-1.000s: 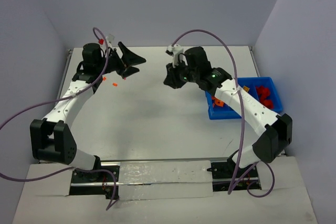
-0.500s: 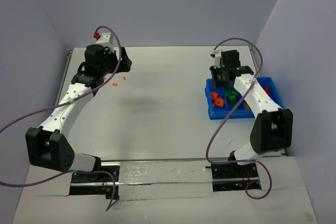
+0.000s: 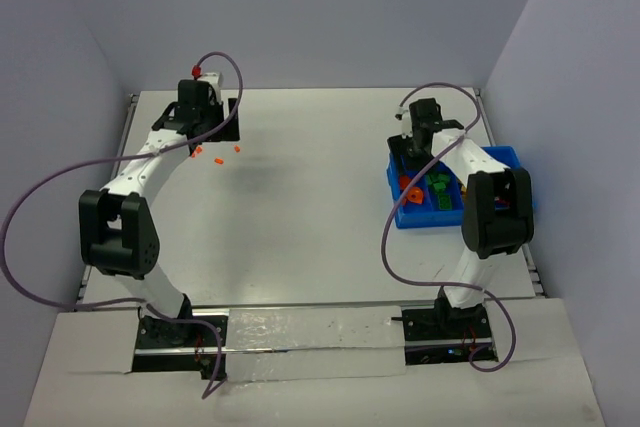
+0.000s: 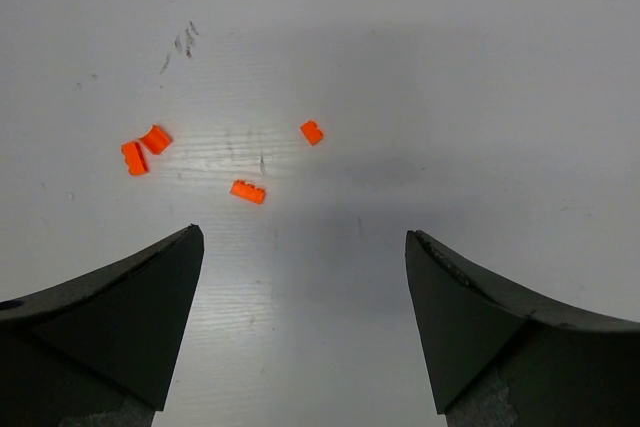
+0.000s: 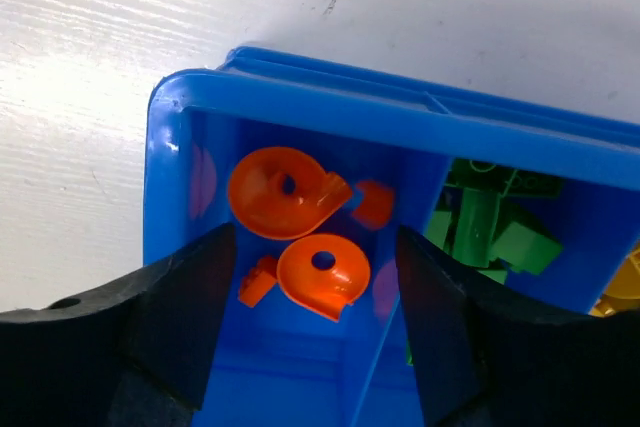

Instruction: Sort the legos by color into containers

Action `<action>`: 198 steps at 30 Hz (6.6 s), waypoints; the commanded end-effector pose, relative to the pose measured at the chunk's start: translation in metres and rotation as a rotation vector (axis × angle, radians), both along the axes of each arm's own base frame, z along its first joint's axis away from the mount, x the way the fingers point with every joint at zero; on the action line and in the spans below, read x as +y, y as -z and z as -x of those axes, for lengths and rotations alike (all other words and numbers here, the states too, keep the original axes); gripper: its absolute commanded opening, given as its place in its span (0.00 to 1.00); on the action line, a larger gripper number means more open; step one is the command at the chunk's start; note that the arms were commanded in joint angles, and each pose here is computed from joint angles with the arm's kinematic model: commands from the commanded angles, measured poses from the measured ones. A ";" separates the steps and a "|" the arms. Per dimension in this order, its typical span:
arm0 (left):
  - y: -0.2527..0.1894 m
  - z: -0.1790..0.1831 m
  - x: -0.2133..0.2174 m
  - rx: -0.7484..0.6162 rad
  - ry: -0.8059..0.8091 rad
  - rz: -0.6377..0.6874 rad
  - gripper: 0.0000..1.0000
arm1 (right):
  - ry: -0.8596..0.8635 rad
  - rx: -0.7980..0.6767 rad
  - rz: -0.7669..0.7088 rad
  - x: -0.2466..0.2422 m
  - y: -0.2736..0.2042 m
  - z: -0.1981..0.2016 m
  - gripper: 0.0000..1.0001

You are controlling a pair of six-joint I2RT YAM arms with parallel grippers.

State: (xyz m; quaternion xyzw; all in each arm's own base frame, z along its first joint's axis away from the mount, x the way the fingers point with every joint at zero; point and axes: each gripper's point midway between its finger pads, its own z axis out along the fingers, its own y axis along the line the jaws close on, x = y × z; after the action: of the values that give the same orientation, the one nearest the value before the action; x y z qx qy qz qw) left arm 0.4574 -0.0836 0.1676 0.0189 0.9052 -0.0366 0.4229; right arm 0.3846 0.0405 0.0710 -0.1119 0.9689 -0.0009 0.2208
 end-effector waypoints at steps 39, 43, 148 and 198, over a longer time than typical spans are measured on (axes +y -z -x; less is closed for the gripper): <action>0.137 -0.018 0.034 0.354 0.451 -0.086 0.68 | -0.125 -0.167 -0.242 0.069 -0.139 -0.001 1.00; 0.143 -0.022 0.035 0.360 0.444 -0.086 0.63 | -0.127 -0.164 -0.246 0.071 -0.140 -0.002 1.00; -0.117 0.113 -0.179 0.716 -0.034 1.635 0.00 | -0.452 -0.520 -0.678 0.313 -0.223 0.030 0.29; -0.019 -0.010 0.081 -0.003 -0.219 0.007 0.93 | -0.042 -0.060 -0.053 0.010 -0.033 0.010 0.53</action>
State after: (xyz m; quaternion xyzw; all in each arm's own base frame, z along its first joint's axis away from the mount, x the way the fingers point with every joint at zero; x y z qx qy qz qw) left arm 0.4643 -0.0184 0.1870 -0.0952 0.8927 -0.0106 0.4403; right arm 0.3553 0.0519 0.0814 -0.1310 0.9661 0.0302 0.2202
